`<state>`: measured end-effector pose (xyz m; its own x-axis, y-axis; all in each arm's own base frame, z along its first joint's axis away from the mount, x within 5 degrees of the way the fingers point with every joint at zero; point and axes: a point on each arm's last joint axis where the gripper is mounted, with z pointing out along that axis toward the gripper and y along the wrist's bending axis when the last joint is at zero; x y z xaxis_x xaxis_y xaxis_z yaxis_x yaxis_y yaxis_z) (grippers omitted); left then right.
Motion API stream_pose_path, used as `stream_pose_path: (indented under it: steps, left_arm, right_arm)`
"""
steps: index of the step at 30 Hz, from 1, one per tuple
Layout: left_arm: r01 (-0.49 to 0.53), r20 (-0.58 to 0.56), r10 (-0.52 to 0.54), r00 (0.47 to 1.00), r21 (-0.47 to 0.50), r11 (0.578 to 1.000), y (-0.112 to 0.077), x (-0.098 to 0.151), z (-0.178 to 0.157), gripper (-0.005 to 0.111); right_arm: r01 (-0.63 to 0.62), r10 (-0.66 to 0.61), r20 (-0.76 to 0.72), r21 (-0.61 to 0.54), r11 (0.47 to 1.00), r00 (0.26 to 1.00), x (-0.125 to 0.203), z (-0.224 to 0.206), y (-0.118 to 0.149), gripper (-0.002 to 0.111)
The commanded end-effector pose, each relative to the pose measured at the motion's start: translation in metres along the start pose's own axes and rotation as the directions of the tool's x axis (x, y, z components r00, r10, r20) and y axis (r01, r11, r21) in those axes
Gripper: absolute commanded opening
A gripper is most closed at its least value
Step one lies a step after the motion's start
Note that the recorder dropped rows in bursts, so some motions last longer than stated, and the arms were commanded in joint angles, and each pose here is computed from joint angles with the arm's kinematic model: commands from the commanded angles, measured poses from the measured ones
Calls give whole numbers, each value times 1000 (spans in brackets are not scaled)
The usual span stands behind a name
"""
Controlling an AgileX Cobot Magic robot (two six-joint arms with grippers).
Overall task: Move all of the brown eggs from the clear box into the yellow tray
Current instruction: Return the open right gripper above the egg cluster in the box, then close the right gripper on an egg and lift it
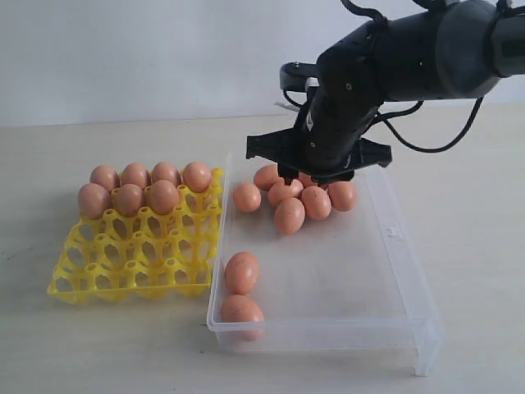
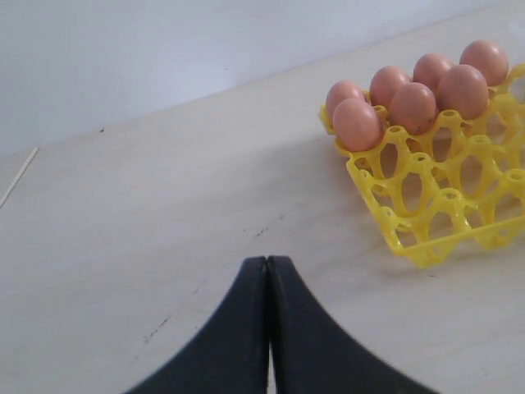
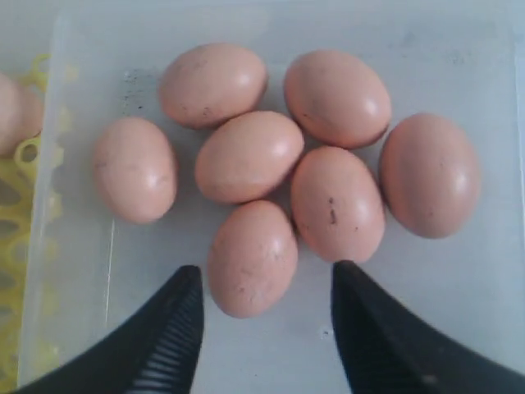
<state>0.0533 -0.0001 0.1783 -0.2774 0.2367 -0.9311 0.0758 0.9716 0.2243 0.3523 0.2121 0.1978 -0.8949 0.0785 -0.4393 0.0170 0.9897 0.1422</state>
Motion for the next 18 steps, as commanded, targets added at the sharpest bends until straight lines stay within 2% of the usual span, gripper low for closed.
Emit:
stream_pose_path:
  steps: [1, 9, 18]
  left_arm:
    - [4, 18, -4, 1000, -2, 1000, 0, -2, -1, 0]
    - [4, 18, -4, 1000, -2, 1000, 0, -2, -1, 0]
    - [4, 18, -4, 1000, -2, 1000, 0, -2, -1, 0]
  right_arm:
    - [-164, 164, -41, 19, 986, 986, 3, 15, -6, 56]
    - [-257, 256, -84, 4, 966, 963, 10, 36, -2, 56]
    - [-276, 274, -73, -8, 961, 959, 3, 59, 6, 56]
